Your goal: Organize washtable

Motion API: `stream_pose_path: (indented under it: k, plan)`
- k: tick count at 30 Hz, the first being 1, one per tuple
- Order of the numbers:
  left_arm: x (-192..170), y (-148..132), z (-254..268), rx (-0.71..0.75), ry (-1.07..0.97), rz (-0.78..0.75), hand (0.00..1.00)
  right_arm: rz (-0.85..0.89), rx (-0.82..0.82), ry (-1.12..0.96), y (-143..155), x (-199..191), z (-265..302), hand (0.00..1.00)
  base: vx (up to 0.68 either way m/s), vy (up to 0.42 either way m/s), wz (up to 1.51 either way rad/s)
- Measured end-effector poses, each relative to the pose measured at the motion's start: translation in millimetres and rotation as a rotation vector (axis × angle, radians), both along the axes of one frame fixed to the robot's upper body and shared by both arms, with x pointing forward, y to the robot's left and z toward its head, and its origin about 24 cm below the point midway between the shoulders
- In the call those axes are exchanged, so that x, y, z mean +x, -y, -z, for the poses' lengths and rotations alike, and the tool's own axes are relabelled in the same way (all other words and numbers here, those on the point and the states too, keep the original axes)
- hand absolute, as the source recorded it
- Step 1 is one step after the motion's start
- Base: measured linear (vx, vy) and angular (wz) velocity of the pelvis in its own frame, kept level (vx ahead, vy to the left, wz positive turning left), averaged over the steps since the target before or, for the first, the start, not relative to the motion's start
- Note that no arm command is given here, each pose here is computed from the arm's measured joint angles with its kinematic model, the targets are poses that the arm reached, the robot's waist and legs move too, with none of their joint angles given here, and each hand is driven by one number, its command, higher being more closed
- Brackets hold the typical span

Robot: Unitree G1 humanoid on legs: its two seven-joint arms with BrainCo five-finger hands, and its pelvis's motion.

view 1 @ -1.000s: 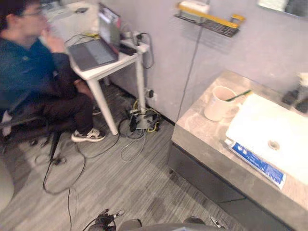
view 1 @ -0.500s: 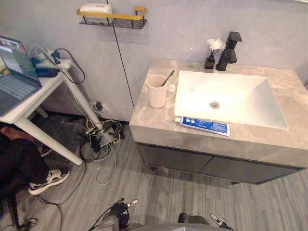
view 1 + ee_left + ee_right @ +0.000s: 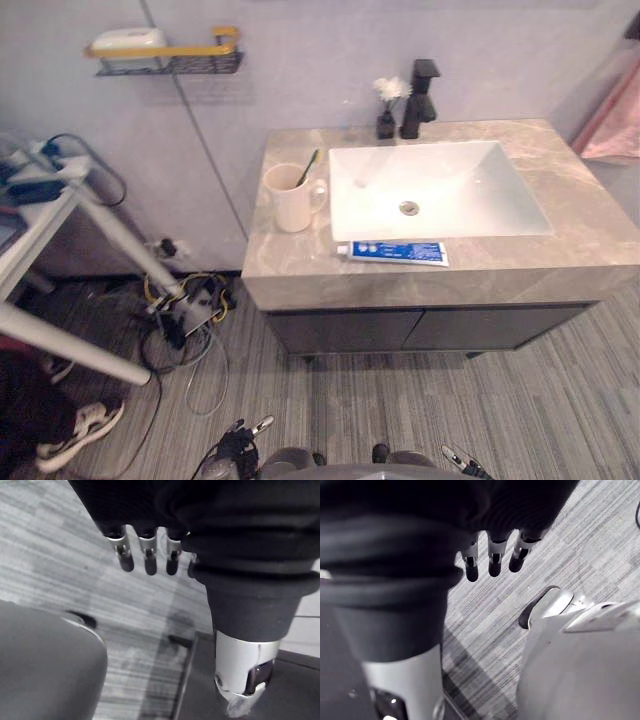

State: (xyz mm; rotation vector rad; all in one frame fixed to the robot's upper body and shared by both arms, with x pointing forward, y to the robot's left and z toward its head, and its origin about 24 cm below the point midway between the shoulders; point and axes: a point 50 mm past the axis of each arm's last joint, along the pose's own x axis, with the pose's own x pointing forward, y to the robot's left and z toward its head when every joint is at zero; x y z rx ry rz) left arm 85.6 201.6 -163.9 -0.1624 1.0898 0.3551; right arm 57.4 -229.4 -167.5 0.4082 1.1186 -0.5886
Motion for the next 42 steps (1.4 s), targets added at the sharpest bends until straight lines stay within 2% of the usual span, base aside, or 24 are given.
stream_pose_path:
  k: [6, 10, 15, 21, 26, 35, 37, 42]
  plan:
    - [11.0, 10.6, -0.7, -0.005, 0.007, 0.100, 0.00, -0.036, 0.006, 0.010, 0.3, 3.9, -0.6, 0.00, 0.24, 0.088, -0.26]
    - [25.0, 12.5, -4.8, 0.013, 0.048, 0.167, 0.00, -0.039, 0.024, 0.060, -7.8, 21.9, -2.1, 0.00, 0.00, 0.000, 0.18]
    - [19.1, 3.7, -4.1, 0.039, 0.025, 0.163, 0.00, -0.031, 0.031, 0.102, -13.4, 28.2, -3.3, 0.00, 0.07, 0.037, 0.19]
    - [15.9, 0.1, -3.8, 0.041, 0.023, 0.121, 0.00, 0.036, 0.048, 0.034, -15.7, -0.9, 2.4, 0.00, 0.11, -0.190, 0.34]
    - [8.5, 15.0, 1.4, -0.006, -0.012, 0.130, 0.00, 0.024, 0.012, 0.017, -2.8, -7.0, 0.5, 0.00, 0.07, -0.240, 0.15]
    - [10.1, 13.1, 0.8, 0.001, -0.010, 0.140, 0.00, -0.017, 0.008, 0.018, -3.8, -2.8, 0.2, 0.00, 0.01, -0.072, 0.02]
    - [5.8, 8.3, 2.4, 0.010, -0.040, 0.173, 0.00, 0.010, 0.029, -0.025, -7.0, -17.9, 2.8, 0.00, -0.01, 0.003, -0.02]
    - [5.8, 8.3, 2.4, 0.010, -0.040, 0.174, 0.00, 0.014, 0.029, -0.025, -6.7, -18.2, 2.8, 0.00, 0.00, 0.000, 0.00]
